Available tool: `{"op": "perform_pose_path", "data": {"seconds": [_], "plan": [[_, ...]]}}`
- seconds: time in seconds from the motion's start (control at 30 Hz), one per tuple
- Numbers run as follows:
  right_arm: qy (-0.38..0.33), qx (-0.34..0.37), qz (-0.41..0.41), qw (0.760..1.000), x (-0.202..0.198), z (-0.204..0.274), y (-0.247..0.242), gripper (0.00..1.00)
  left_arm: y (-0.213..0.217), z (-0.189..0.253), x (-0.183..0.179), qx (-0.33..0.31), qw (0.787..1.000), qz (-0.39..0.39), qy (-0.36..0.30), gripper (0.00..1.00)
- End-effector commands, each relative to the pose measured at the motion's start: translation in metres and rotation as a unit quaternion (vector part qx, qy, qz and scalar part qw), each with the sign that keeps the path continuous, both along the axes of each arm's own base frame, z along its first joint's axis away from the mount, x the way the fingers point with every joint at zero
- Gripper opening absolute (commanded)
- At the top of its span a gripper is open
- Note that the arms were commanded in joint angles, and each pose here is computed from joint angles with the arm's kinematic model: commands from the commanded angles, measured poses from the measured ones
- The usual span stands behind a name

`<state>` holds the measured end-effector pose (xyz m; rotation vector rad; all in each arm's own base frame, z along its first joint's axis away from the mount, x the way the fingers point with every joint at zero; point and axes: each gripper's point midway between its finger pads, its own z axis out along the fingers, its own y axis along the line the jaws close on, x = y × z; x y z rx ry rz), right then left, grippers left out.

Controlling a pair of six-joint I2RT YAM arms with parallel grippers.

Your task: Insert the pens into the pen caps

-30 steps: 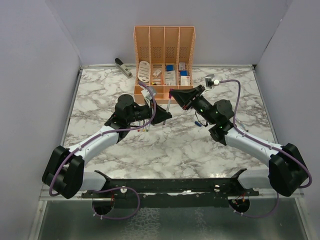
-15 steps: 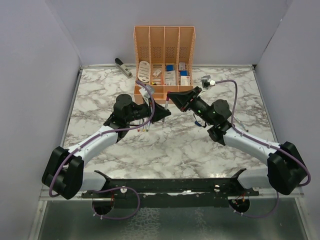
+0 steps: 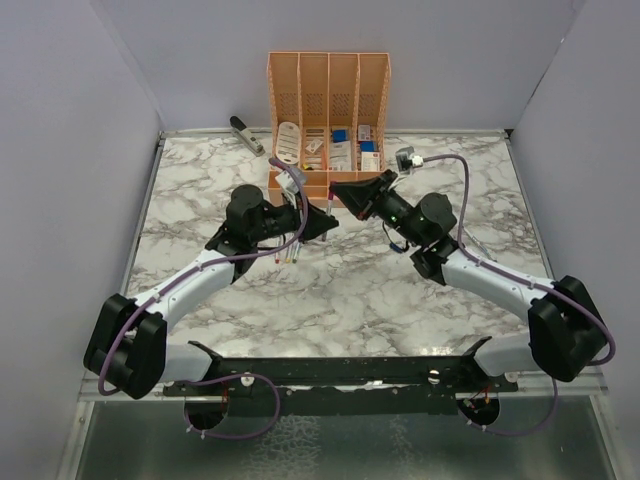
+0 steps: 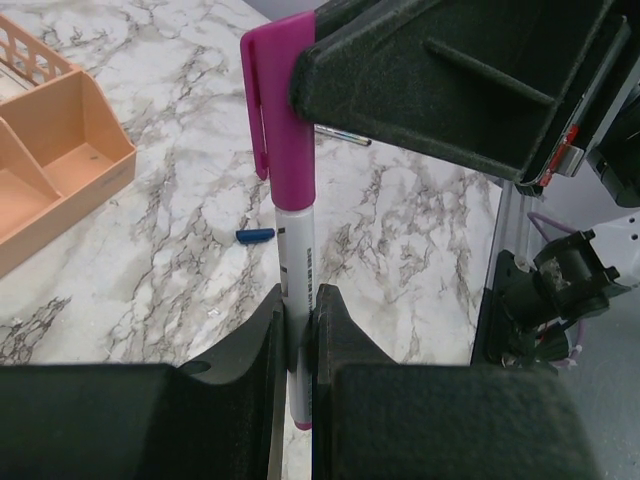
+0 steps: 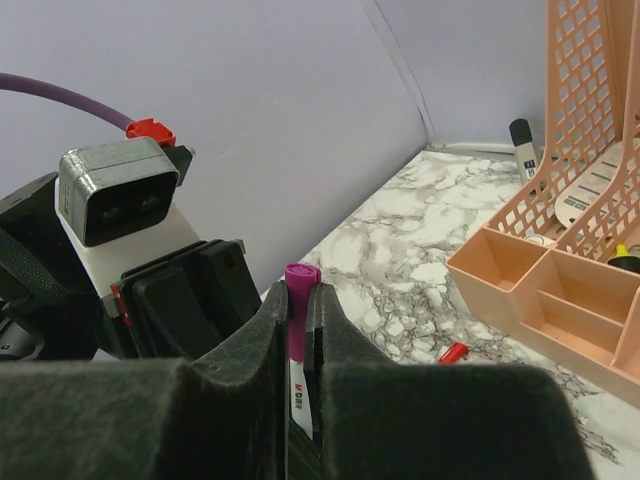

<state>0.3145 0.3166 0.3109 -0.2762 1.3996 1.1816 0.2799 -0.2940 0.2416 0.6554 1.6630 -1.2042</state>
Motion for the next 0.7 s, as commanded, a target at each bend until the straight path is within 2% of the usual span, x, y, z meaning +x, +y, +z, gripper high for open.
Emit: {"op": "perform_pose_path", "data": {"seconds": [0.0, 0.33, 0.67], "plan": [[0.072, -0.101, 0.058, 0.991, -0.019, -0.066, 0.030, 0.01, 0.004, 0.083, 0.023, -0.055, 0.990, 0.040, -0.124, 0.00], [0.109, -0.167, 0.055, 0.978, -0.026, -0.105, 0.046, 0.01, 0.020, 0.112, 0.047, -0.067, 0.980, 0.098, -0.159, 0.00], [0.129, -0.184, 0.029, 0.974, -0.018, -0.117, 0.049, 0.01, 0.027, 0.101, 0.051, -0.061, 0.981, 0.106, -0.148, 0.00]]}}
